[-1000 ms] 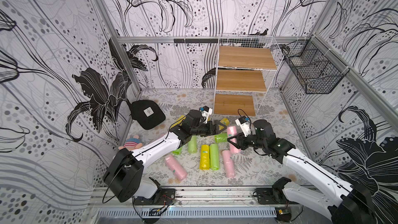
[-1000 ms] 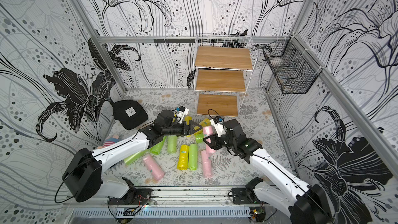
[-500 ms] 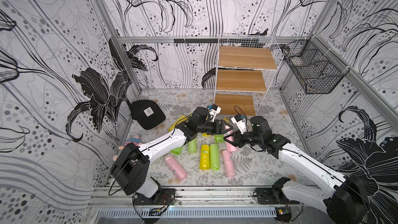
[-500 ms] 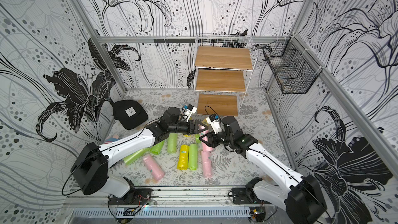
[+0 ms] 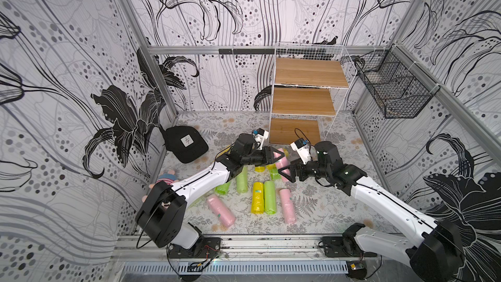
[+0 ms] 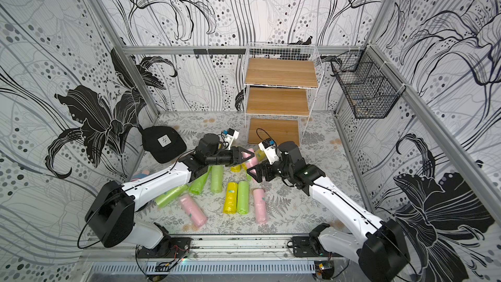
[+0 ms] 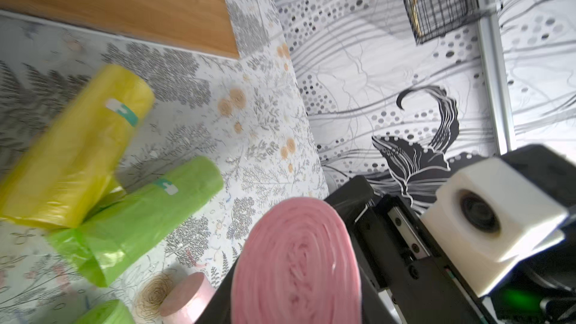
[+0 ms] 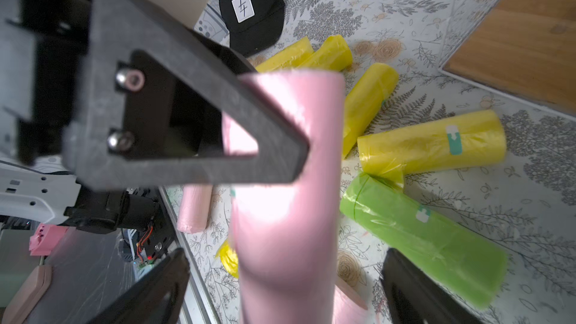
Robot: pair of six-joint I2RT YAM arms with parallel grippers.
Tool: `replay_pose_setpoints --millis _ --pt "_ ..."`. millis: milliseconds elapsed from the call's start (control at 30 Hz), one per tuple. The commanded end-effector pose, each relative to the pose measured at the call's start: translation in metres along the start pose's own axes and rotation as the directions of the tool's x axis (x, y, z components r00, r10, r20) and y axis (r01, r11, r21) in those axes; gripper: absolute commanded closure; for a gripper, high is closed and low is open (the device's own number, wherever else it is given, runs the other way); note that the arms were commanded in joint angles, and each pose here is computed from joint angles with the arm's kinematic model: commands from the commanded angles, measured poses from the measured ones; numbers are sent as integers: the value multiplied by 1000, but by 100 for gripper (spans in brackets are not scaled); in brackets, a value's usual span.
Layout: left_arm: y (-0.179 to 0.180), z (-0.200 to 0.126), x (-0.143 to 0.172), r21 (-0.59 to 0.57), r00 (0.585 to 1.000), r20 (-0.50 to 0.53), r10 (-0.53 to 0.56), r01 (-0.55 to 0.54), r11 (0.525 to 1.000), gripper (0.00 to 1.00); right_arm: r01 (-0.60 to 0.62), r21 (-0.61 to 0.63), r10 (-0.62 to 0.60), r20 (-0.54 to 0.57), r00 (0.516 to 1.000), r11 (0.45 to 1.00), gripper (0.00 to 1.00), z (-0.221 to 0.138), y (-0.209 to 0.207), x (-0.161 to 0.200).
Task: Sort the rolls of trash bags by color and place them on the shelf
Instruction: Pick up the roll of trash bags from the center of the board.
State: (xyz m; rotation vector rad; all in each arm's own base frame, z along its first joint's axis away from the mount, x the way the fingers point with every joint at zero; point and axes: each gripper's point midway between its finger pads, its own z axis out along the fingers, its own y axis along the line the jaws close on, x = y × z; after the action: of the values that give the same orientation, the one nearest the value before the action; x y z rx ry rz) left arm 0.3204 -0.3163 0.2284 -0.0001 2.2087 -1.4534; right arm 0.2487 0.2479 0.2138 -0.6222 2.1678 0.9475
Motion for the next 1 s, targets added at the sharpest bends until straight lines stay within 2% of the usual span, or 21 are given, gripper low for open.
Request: replay_pose_setpoints --millis 0,100,333,500,633,833,967 --pt "-38 -38 -56 161 965 255 -63 22 987 91 -16 -18 18 114 993 1000 0 -20 14 -32" --pt "-47 -59 -78 306 917 335 -216 111 946 92 -49 -97 69 222 973 994 0 -30 30 -58" --pt "-64 -76 -87 502 848 324 -420 222 836 93 -193 -215 267 399 877 957 0 -32 32 -106" --pt "-76 -79 -85 543 851 288 -439 233 807 93 -228 -203 297 447 844 952 1 -25 21 -117" --pt "-78 -81 -85 561 844 280 -456 241 792 93 -220 -238 308 445 841 946 4 -20 24 -122" --pt "-82 -78 -84 570 848 268 -456 242 785 92 -198 -321 338 471 815 926 35 -23 35 -134" --pt "-83 -75 -85 571 852 263 -453 241 785 89 -190 -341 341 463 818 921 48 -21 41 -138"
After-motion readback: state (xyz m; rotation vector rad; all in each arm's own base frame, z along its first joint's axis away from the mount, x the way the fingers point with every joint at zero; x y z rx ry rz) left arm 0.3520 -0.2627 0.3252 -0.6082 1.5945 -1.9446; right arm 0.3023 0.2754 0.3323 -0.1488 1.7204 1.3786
